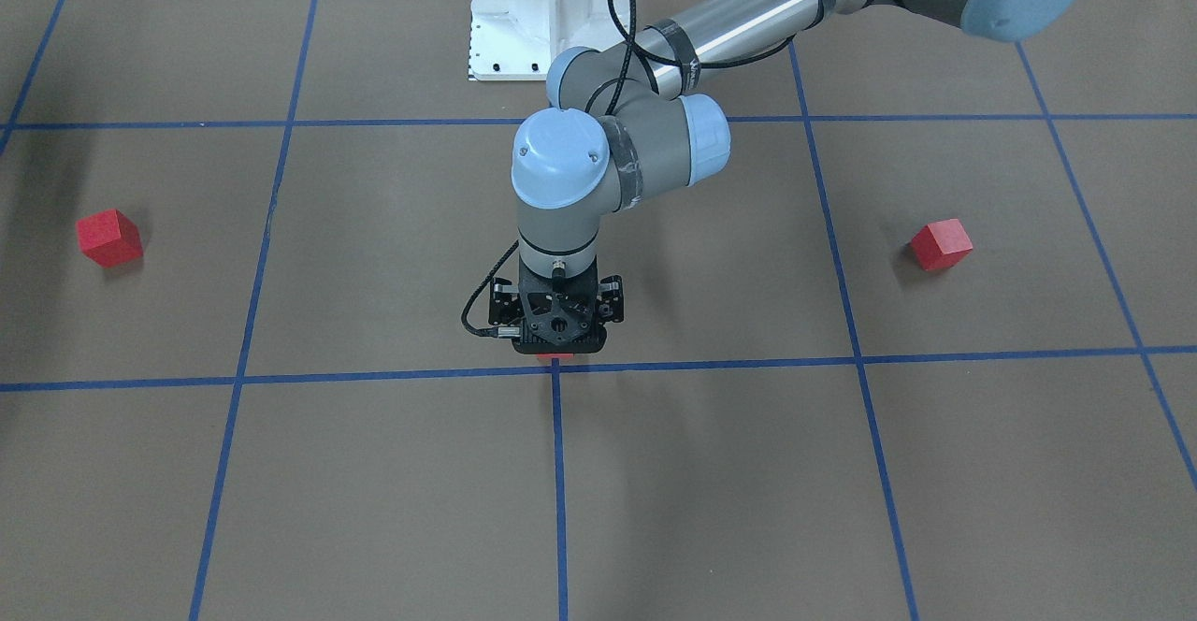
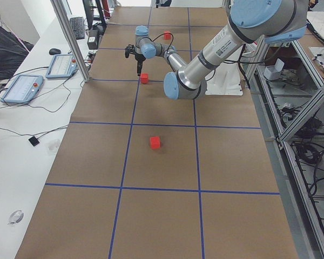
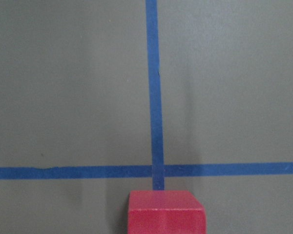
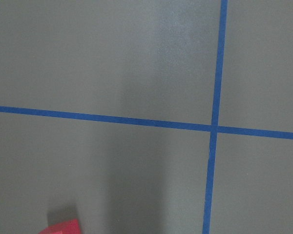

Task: Form red blocks into L shape at center
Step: 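Raise the left gripper away while the right gripper grasps the far-side red cube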

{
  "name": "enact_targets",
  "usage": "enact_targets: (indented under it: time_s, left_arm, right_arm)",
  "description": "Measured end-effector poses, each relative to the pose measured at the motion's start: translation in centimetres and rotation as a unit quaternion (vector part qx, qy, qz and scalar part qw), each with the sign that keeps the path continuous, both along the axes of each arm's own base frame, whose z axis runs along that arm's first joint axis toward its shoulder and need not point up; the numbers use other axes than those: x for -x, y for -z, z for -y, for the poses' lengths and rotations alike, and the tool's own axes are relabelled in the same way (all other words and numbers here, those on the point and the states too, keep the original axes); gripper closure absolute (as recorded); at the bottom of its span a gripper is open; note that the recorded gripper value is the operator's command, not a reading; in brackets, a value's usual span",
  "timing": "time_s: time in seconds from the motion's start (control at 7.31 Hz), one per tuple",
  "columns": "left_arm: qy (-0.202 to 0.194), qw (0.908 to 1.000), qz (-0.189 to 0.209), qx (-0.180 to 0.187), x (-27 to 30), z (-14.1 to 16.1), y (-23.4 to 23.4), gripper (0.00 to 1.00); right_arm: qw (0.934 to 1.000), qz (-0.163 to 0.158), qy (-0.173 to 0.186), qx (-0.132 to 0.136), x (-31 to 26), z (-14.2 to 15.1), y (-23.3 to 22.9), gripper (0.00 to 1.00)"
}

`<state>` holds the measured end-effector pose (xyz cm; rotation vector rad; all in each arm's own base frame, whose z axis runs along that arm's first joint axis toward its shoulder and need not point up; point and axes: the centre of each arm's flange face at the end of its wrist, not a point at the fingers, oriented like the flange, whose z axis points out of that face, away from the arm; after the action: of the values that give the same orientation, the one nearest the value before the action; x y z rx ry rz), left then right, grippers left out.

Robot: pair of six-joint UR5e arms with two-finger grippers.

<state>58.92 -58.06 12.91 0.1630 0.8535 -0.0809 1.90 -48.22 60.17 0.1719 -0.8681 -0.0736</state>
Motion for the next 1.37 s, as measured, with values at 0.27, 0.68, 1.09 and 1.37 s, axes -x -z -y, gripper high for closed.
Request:
enact_targets:
  time_s: [0.27, 0.68, 1.09, 1.37]
  left_arm:
    - [0.014, 0.9997, 0.015, 0.009, 3.6, 0.6, 1.3, 0.00]
    - [0.026, 0.9992, 0.025, 0.016, 7.5, -0.2, -0.4, 0.00]
    - [0.028, 0.9992, 0.024, 0.014, 9.3, -1.3, -2.5, 0.00]
    - [0.028, 0.9991, 0.026, 0.016, 9.4, -1.3, -3.1, 0.00]
  right_arm:
    - [0.9978, -0.007, 0.051, -0.041, 4.8, -1.4, 0.0, 0.01]
    - [0.9933, -0.017, 0.100, -0.056, 11.6, -3.0, 1.7, 0.01]
    - [0.9961, -0.022, 0.081, -0.027, 16.4, -6.2, 3.0, 0.01]
    - [0.9959, -0.033, 0.074, -0.039, 19.7, -8.8, 2.0, 0.01]
